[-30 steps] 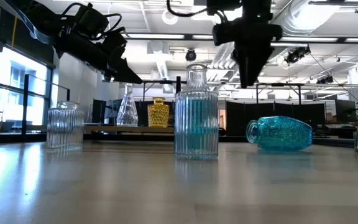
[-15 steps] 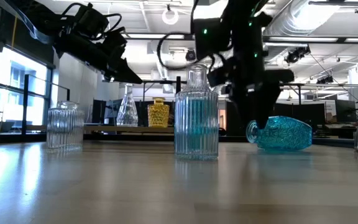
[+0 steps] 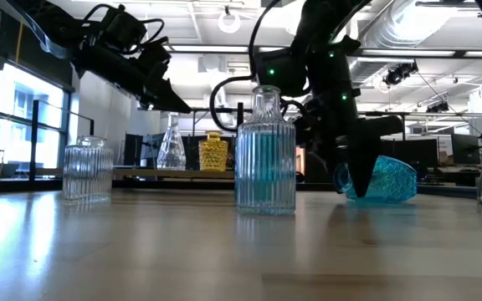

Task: Sort vases onto shelf
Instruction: Put the blue vase on the shelf

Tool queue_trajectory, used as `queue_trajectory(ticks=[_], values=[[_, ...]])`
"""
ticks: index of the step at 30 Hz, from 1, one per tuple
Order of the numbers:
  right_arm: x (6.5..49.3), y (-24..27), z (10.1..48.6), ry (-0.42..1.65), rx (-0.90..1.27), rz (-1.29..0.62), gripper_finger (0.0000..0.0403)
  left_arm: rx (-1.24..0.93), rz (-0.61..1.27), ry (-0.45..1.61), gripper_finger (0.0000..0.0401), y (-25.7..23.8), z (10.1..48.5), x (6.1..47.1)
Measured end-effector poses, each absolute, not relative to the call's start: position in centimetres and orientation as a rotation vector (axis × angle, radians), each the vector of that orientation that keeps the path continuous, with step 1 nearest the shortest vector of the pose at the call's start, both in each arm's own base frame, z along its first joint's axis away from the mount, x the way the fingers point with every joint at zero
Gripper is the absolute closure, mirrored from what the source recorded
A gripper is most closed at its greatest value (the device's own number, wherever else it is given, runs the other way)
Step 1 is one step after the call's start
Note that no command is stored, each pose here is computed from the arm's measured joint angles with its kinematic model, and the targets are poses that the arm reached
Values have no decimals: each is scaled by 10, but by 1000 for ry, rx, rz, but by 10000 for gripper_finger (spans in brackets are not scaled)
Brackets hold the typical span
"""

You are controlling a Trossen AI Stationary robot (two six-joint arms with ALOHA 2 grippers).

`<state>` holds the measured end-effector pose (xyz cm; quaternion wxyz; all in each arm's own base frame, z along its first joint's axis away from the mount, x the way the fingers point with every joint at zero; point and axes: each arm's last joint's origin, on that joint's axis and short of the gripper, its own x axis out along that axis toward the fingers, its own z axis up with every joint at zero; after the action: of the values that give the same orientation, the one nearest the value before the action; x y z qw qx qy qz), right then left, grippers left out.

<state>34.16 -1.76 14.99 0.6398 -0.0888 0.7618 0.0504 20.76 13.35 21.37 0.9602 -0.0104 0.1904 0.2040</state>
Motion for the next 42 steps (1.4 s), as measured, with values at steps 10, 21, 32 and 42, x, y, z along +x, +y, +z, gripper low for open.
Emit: queue_trajectory(ticks=[10,21,32,42], values=[[341,-18,151,1741,-210,126,234,-22,414,386,401,133,214,208],[345,-19,213,1562,-176,95,234,-27,415,381,401,134,214,208],[318,-33,320,1011,-43,-94,234,-18,422,342,401,134,216,208],[348,-36,367,417,73,-102,234,-26,406,285,401,144,217,201]])
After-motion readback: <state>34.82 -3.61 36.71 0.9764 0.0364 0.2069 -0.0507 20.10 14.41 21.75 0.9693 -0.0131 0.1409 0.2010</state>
